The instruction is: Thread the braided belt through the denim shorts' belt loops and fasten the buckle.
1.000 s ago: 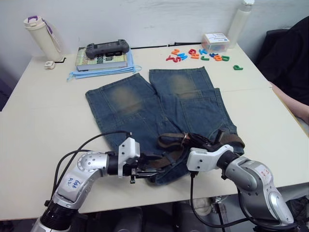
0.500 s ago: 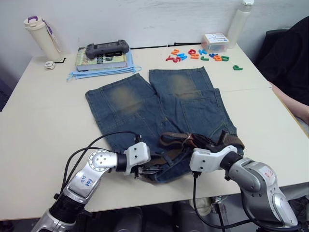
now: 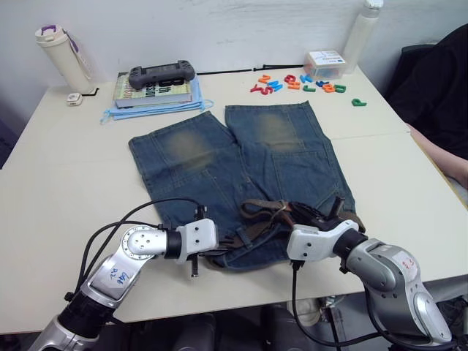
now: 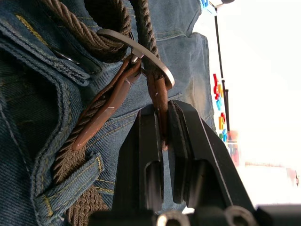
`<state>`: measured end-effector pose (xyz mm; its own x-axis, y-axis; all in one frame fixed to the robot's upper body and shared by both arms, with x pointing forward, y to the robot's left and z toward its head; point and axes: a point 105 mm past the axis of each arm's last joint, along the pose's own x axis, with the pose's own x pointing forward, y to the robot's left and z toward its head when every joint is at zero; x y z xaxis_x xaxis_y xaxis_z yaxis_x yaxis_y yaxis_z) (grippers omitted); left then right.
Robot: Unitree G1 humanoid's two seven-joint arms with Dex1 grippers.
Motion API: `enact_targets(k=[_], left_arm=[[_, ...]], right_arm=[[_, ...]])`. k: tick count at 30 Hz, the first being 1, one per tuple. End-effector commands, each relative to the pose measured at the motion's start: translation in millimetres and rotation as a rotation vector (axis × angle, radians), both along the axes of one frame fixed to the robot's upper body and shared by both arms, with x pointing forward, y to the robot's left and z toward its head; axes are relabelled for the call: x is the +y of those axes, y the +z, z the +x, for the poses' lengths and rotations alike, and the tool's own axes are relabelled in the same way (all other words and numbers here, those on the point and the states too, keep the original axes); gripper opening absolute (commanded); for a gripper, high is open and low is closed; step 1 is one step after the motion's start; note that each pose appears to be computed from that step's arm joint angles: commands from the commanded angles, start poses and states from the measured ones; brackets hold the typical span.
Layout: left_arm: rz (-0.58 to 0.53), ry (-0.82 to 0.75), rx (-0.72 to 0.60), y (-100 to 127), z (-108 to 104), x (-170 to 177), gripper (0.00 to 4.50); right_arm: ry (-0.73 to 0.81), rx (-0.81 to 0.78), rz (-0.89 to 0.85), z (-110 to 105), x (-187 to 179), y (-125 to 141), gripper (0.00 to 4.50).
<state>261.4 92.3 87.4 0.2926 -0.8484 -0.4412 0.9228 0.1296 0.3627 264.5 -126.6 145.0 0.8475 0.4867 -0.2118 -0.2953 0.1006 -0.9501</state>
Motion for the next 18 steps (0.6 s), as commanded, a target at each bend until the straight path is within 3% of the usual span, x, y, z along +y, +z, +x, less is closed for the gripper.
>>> enact_targets(k=[1,8,18], left_arm=[[0.150,0.117,-0.002,-25.5,10.8,43.0,0.15],[0.184,0.176,0.001,-33.0,8.5,75.0,0.15],[0.192,0.184,0.000,-44.1,-2.3,87.3,0.15]], right_arm=[[-0.030,-0.067,-0.003,-5.4,-12.0,16.7,0.00],[-0.110,-0.024,-0.057,-16.8,-46.1,7.0,0.00],[-0.302,-0.009,-0.075,-9.4,-94.5,3.7,0.00]])
